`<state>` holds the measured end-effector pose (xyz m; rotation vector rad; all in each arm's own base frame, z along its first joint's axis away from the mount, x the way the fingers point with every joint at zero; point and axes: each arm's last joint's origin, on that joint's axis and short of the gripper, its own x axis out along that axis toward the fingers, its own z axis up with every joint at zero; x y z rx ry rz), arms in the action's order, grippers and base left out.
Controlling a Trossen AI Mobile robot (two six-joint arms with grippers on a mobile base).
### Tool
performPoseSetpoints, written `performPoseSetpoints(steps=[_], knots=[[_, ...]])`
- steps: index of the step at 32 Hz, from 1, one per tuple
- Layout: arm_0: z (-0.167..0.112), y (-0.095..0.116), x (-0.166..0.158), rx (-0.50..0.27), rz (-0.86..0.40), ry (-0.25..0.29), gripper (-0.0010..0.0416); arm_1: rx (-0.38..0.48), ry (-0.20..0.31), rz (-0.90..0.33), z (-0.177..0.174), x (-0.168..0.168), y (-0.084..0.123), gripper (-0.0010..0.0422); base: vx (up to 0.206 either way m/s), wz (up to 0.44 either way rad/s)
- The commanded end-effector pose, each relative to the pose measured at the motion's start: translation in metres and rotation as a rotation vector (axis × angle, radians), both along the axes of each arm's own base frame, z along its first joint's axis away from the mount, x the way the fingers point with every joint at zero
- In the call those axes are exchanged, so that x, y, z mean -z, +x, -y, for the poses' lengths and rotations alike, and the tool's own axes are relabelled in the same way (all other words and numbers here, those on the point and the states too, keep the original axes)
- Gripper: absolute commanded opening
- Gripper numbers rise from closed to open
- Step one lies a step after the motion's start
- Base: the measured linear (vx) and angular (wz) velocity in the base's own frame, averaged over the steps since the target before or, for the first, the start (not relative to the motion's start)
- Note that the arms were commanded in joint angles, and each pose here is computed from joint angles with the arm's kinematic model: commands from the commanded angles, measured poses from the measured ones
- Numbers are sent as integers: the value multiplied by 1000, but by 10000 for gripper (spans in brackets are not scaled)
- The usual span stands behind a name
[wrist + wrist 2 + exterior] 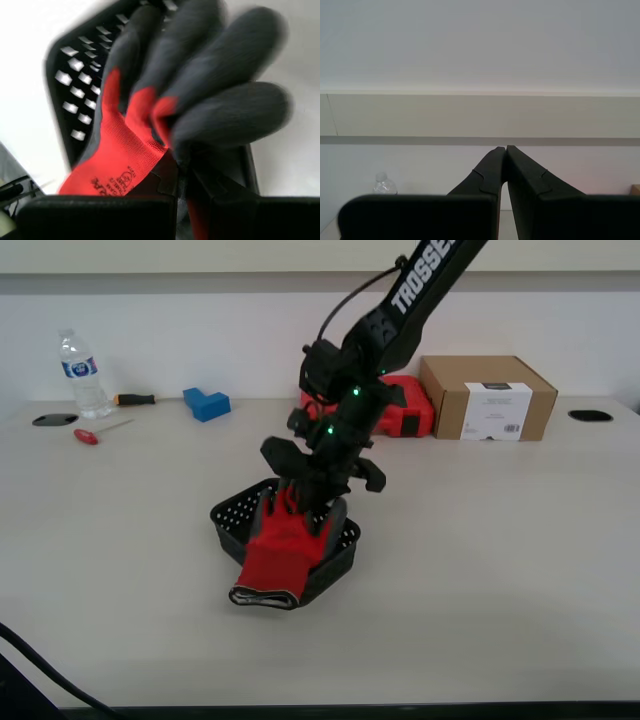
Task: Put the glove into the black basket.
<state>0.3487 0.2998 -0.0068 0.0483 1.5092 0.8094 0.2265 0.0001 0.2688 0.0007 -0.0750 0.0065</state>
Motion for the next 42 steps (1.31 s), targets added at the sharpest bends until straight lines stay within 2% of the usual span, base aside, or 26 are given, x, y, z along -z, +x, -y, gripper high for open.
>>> performPoseSetpoints(steps=[1, 3, 11, 12, 13, 15, 17, 19, 23, 26, 29, 31, 32, 33, 34, 36, 38, 39, 42], knots=[[3, -3, 15, 8, -39, -20, -1, -4, 0, 3, 0, 0, 0, 0, 0, 0], [3, -4, 17, 10, -33, -33, 0, -4, 0, 3, 0, 0, 0, 0, 0, 0], [-9, 11, -5, -16, 33, 25, 4, -4, 0, 3, 0, 0, 0, 0, 0, 0], [-13, 16, -13, -47, 54, 32, 23, -4, 0, 3, 0, 0, 0, 0, 0, 0], [-13, 17, -15, -54, 57, 32, 32, -4, 0, 2, 0, 0, 0, 0, 0, 0], [-15, 19, -19, -52, 58, 28, 78, -4, 0, 3, 0, 0, 0, 0, 0, 0], [-14, 21, -21, -34, 81, -30, 136, -4, 0, 2, 0, 0, 0, 0, 0, 0], [-14, 21, -22, -32, 77, -46, 169, -3, 0, 2, 0, 0, 0, 0, 0, 0], [-16, 24, -30, -30, 78, -62, 218, -3, 0, 2, 0, 0, 0, 0, 0, 0], [-20, 29, -41, -28, 92, -52, 232, -4, 0, 2, 0, 0, 0, 0, 0, 0], [-32, 46, -78, -23, 143, -13, 241, -3, 0, 2, 0, 0, 0, 0, 0, 0], [-36, 58, -110, -8, 223, 33, 237, -3, 0, 3, 0, 0, 0, 0, 0, 0], [-30, 75, -169, 20, 399, 84, 224, -3, 0, 3, 0, 0, 0, 0, 0, 0], [-28, 78, -181, 22, 441, 87, 219, -3, 0, 1, 0, 0, 0, 0, 0, 0], [-13, 85, -232, 45, 604, 84, 203, -5, 0, 9, 0, -1, 0, 0, 15, 75], [18, 92, -292, 122, 766, 92, 187, -6, 0, 8, 0, -2, -1, 0, -1, 5], [39, 94, -320, 178, 837, 98, 183, -9, -1, -4, 0, 0, -1, 0, -8, -16], [63, 96, -349, 237, 916, 110, 181, -21, -2, 0, -1, -1, -1, 0, 0, 0], [110, 94, -387, 330, 1008, 81, 181, -19, -1, -21, -1, 1, -1, 0, -5, -26]])
